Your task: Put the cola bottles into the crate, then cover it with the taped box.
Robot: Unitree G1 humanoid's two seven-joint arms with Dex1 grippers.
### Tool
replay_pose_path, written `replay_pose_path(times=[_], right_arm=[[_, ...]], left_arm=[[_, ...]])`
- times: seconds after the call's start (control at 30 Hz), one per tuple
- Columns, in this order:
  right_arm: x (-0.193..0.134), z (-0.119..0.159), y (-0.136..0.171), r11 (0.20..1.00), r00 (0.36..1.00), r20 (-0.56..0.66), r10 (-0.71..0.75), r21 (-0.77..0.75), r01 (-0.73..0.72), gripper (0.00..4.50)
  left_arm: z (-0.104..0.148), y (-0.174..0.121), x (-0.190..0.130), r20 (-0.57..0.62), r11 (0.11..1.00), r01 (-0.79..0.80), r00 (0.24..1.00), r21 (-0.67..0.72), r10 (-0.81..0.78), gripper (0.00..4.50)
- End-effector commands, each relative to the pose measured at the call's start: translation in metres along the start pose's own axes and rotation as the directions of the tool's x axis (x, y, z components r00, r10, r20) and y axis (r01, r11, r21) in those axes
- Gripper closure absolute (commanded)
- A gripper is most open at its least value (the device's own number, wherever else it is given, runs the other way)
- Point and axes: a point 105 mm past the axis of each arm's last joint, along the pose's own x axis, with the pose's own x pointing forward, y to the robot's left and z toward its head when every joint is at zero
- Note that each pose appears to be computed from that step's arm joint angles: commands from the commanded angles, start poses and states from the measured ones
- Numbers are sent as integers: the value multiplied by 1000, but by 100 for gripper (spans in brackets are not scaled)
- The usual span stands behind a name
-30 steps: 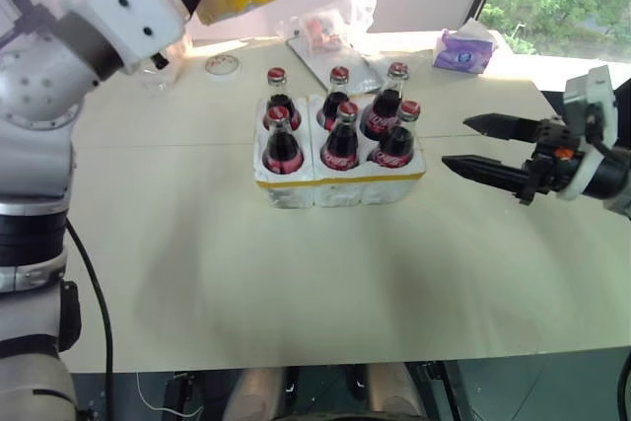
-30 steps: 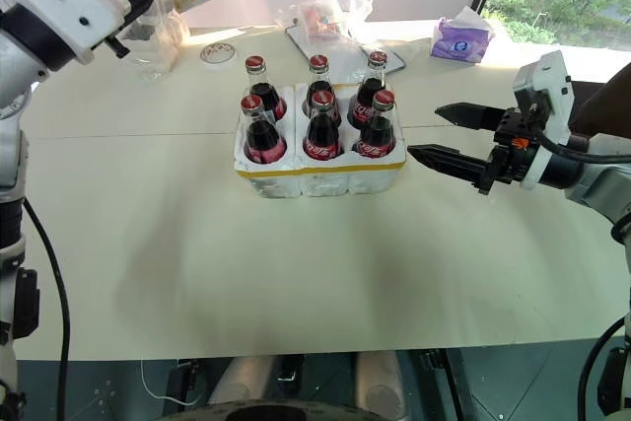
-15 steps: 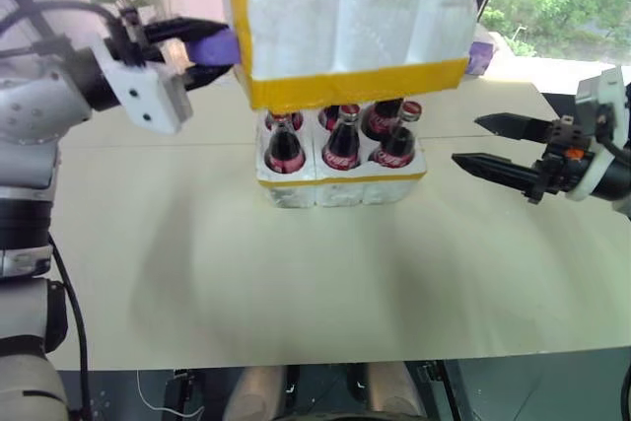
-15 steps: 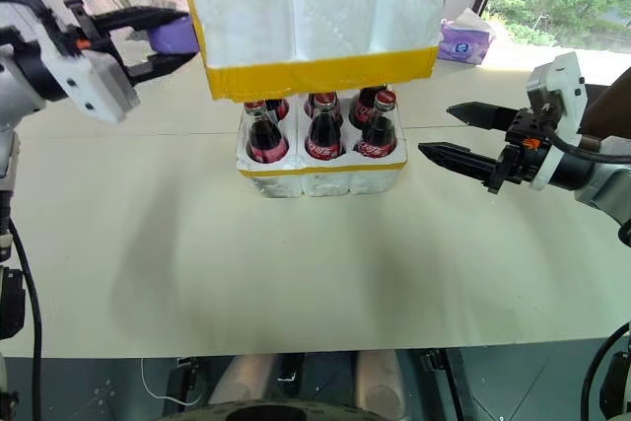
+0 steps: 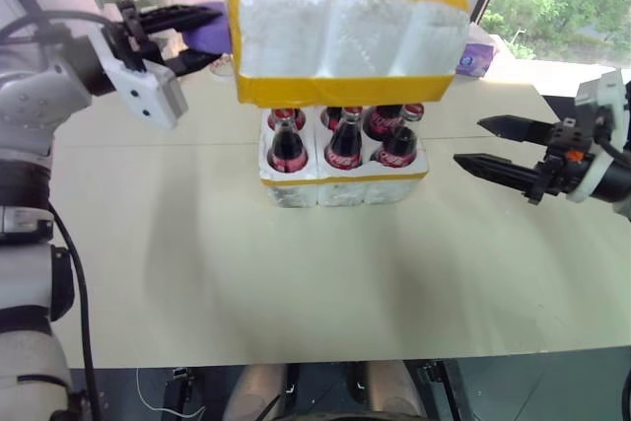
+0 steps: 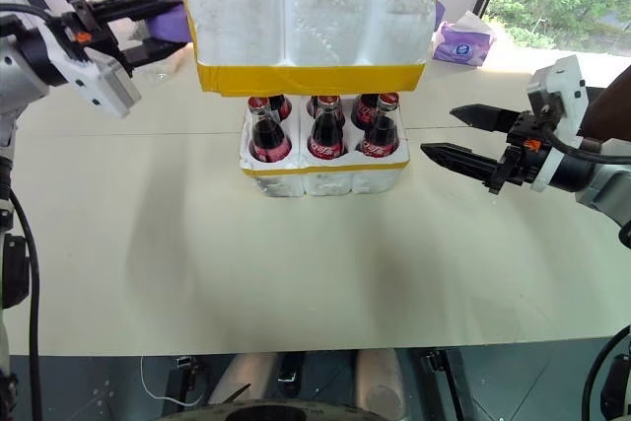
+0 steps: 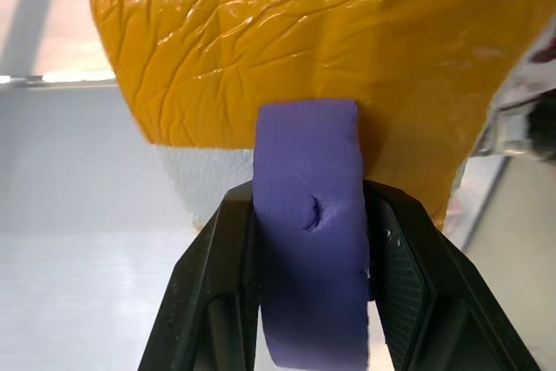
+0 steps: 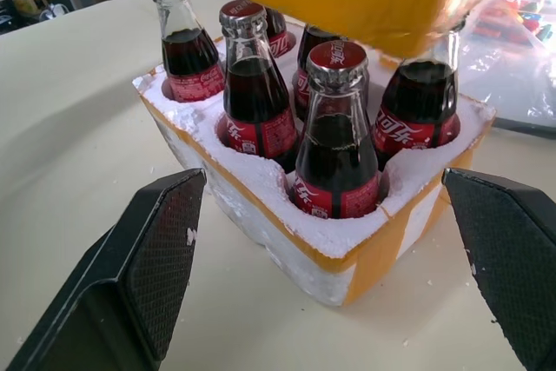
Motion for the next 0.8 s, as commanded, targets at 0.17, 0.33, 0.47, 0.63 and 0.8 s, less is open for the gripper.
replay_pose_path(times=[0.17, 0.33, 0.47, 0.63, 0.8], right_arm=[[-10, 19, -1, 997, 999, 31, -28, -66, 30, 0], [-13, 20, -5, 997, 999, 27, -39, -68, 40, 0], [-13, 21, -6, 997, 999, 27, -40, -72, 42, 0], [-14, 22, -8, 996, 999, 29, -46, -74, 48, 0], [-14, 21, -6, 996, 998, 32, -45, -72, 47, 0]], left_arm=[[10, 23, -1, 60, 991, -130, 990, 31, 128, 277], [5, 12, -2, 27, 994, -106, 994, -11, 106, 277], [-3, -3, -6, -28, 997, -72, 997, -36, 71, 277], [-2, -23, -6, -50, 997, -9, 999, -78, 5, 277], [-3, -44, -6, -96, 988, 76, 991, -136, -89, 277]])
